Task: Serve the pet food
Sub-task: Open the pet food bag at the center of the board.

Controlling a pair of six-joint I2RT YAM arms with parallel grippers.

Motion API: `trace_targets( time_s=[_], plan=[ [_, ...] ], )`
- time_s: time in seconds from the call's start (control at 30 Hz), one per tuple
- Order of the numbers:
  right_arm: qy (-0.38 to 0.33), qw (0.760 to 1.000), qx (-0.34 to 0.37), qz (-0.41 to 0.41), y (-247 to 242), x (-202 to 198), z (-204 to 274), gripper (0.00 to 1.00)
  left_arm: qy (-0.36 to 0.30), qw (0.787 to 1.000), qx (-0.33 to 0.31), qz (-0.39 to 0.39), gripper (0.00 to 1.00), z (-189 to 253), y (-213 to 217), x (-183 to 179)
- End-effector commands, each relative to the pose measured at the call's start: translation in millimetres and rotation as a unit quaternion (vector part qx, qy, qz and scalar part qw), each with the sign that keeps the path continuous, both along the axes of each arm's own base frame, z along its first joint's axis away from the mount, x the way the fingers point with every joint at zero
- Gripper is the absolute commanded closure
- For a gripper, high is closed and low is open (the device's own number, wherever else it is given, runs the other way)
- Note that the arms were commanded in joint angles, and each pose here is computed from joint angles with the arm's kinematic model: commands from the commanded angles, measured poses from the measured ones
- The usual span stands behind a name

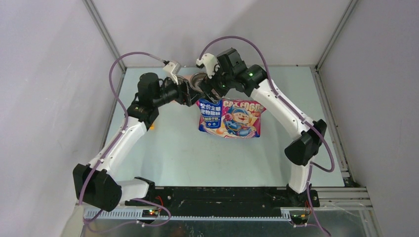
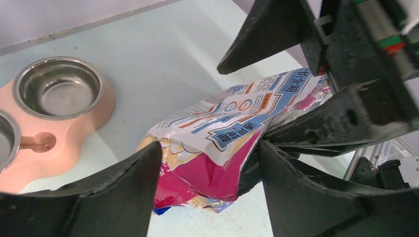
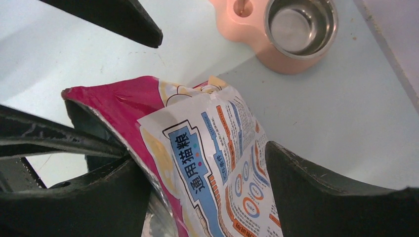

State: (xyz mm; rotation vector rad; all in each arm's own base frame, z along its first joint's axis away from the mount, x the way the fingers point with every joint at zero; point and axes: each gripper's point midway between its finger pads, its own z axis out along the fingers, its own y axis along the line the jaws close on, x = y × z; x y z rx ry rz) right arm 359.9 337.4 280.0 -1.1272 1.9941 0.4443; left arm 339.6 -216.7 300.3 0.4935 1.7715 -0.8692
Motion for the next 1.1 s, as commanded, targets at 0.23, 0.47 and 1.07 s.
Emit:
trace_targets(
  time_s=[0.23, 0.47, 1.07],
  plan=[
    [0.035, 0.998, -0.048, -0.012, -5, 1, -20, 0.18, -0.006, 1.0, -0.005, -0.013, 0.43, 0, -6, -1],
    [0.056, 0.994, -0.054, -0.079, -16, 9, -26, 0.18, -0.005, 0.999, 0.003, -0.04, 0.29, 0, -15, -7],
    [0.093, 0.988, 0.007, -0.12, -20, 3, -21, 0.21, -0.004, 0.998, 0.055, -0.042, 0.49, -4, -28, -9]
  ],
)
